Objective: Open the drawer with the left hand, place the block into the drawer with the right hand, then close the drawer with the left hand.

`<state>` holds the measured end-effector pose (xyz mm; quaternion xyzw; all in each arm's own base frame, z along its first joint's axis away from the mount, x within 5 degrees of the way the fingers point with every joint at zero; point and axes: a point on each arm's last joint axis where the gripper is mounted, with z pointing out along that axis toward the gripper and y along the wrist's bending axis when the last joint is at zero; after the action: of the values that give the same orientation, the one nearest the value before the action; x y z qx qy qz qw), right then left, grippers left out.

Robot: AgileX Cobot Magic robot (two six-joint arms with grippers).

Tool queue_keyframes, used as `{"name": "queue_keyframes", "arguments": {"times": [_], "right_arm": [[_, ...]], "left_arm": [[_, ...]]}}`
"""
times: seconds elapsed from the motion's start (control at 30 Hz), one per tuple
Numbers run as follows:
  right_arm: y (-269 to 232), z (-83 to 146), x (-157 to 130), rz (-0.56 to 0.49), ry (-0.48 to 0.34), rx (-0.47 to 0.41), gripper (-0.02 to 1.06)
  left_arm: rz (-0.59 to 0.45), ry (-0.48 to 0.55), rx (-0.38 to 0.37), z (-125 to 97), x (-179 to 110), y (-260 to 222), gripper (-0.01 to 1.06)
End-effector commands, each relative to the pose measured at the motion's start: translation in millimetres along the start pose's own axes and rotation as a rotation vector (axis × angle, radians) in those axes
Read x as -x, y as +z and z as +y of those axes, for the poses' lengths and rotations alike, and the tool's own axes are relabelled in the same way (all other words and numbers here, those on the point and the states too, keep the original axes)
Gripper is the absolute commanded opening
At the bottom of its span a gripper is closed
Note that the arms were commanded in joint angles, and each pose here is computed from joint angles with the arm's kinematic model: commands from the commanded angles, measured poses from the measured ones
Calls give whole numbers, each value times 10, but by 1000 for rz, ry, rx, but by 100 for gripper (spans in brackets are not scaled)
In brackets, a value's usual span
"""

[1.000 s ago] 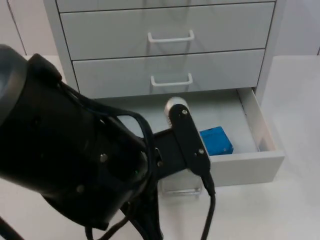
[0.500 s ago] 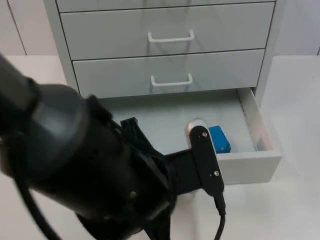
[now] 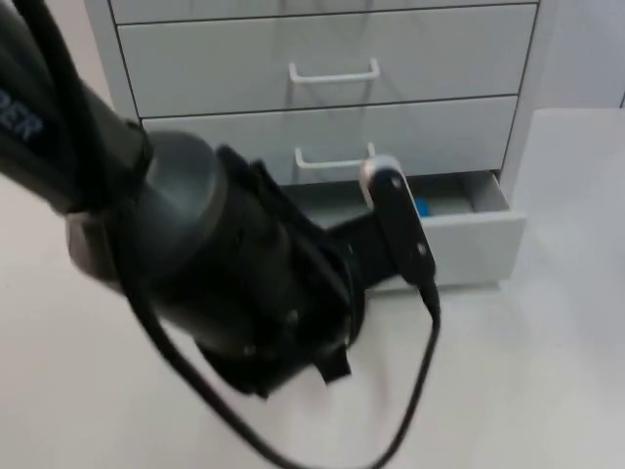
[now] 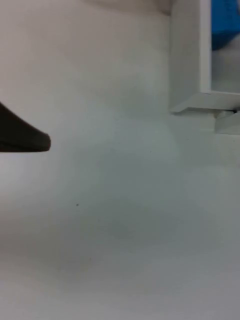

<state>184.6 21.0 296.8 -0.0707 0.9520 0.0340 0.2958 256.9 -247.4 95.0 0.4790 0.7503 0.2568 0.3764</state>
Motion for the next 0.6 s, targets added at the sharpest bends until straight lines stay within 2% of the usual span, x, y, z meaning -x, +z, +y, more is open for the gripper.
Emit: {"name": "queue_keyframes", "arguments": {"times": [0.0, 0.13, 0.3, 0.57], "right_arm": [[-24, -4, 8, -22, 4, -2, 95], [-24, -4, 15, -29, 4, -2, 95], [69, -7, -52, -36, 10, -3, 95], [93, -4, -79, -28, 15, 1, 95]], "left_arm": [[-4, -28, 38, 83, 31, 34, 0], [13, -94, -2, 233, 10, 229, 0], [64, -133, 24, 339, -63, 490, 0], [84, -175, 56, 436, -53, 709, 0]]}}
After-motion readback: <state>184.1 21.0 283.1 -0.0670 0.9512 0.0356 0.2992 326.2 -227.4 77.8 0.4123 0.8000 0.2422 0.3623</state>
